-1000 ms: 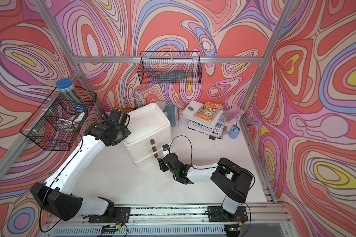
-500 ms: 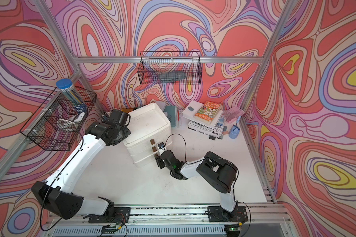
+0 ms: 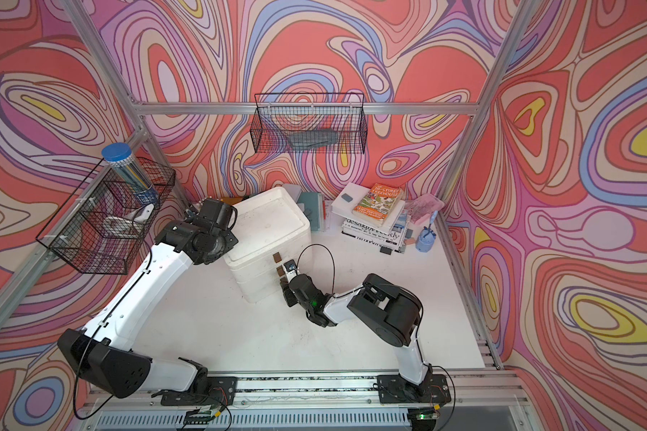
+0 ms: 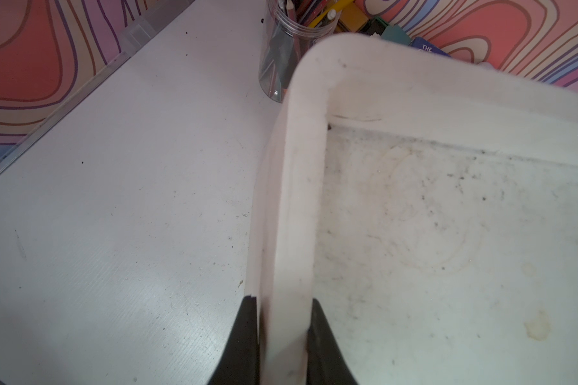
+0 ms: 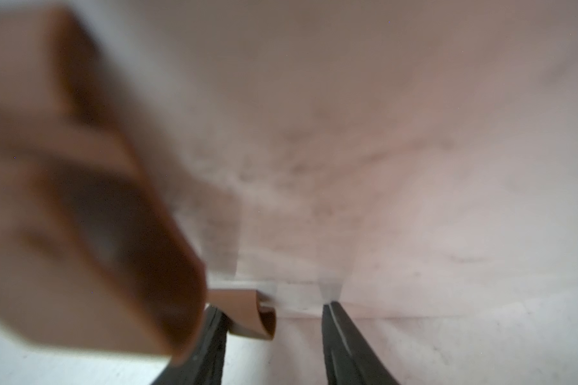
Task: Put the paint cans in the drawer according to color
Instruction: Open the drawer in the storage box.
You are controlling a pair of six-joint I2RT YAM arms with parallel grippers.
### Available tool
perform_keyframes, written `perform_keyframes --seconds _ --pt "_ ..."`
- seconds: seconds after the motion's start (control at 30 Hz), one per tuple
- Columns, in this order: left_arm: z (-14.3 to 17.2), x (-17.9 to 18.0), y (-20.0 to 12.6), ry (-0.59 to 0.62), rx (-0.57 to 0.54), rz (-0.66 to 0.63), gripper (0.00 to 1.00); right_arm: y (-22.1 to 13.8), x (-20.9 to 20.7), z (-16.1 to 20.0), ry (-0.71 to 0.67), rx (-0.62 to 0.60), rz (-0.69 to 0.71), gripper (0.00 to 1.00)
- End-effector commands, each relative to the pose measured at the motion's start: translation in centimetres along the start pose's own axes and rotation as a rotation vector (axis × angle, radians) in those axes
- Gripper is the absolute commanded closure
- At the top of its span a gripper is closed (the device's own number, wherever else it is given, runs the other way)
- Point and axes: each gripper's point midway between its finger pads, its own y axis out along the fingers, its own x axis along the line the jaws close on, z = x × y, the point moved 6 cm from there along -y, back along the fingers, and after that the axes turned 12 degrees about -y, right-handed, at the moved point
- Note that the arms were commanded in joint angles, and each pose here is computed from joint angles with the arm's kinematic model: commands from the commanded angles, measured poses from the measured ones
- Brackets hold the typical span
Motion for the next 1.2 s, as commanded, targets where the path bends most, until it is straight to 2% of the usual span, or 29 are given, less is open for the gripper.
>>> perform_keyframes --seconds 0.0,0.3,0.47,0.73,1.17 --pt "1.5 0.2 3.0 -0.175 0.055 -0.076 0.93 -0.2 -0.4 -1.3 0.031 -0.072 0.015 0.62" --pt "1.4 0.1 3.1 -0.179 0.052 -0.078 0.93 -1.7 0.0 -1.6 0.037 -0.082 -0.062 0.91" --pt "1.4 0.2 3.2 -0.179 0.047 -0.081 0.93 -3.3 0.5 -1.2 0.034 -0.062 -0.114 1.0" --pt "1.4 0.0 3.3 -0.182 0.046 -0.078 0.93 -6.3 1.7 -0.3 0.003 0.0 -0.198 1.0" --pt "1.5 0.0 3.4 -0.181 0.047 -0.08 0.93 -9.1 2.0 1.3 -0.011 0.077 -0.24 1.0"
